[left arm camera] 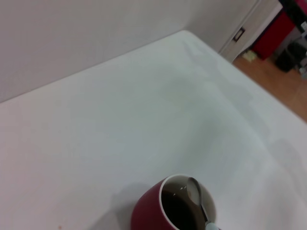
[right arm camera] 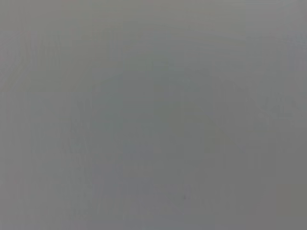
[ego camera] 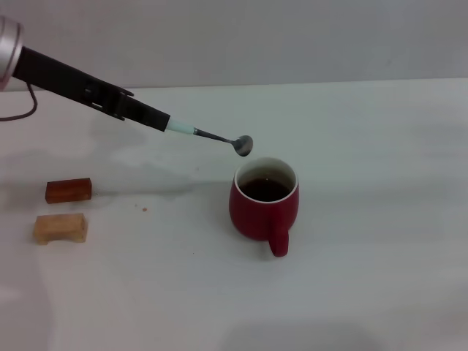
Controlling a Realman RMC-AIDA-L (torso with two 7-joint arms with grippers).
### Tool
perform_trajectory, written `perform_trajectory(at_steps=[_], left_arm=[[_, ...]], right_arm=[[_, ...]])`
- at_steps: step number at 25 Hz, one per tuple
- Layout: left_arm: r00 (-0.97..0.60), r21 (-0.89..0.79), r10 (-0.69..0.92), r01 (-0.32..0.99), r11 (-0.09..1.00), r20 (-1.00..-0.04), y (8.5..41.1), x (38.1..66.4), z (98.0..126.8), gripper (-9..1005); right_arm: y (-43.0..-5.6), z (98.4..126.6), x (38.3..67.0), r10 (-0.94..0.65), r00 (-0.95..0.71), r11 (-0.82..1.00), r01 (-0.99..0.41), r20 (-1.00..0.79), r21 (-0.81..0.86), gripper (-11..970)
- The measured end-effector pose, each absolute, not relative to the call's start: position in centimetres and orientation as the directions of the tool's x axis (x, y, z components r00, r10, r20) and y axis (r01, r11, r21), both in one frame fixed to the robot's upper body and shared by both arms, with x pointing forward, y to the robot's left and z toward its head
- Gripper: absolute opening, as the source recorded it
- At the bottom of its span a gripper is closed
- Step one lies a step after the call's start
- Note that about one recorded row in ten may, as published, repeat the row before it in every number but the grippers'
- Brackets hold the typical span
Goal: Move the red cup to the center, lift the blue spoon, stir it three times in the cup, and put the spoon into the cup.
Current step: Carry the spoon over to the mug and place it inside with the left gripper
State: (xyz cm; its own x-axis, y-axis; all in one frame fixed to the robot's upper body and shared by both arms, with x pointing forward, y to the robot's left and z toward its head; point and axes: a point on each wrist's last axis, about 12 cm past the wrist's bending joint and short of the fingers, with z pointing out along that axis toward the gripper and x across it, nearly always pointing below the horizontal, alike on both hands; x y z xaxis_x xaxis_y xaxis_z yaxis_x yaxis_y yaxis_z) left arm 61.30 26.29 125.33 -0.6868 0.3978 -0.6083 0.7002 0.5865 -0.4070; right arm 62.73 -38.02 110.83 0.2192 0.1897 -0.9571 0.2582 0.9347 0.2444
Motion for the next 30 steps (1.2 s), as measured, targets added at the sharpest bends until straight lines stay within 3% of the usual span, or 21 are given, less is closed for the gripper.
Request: perform_trajectory(at_steps=[30], left_arm=[[-0.622,-0.27,0.589,0.77,0.578,-0.516,20.3,62.7,124.4,138]], right_arm=[[-37.9,110.4,62.3,0.194,0.213,0.932,0.264,-0.958,0.248,483]])
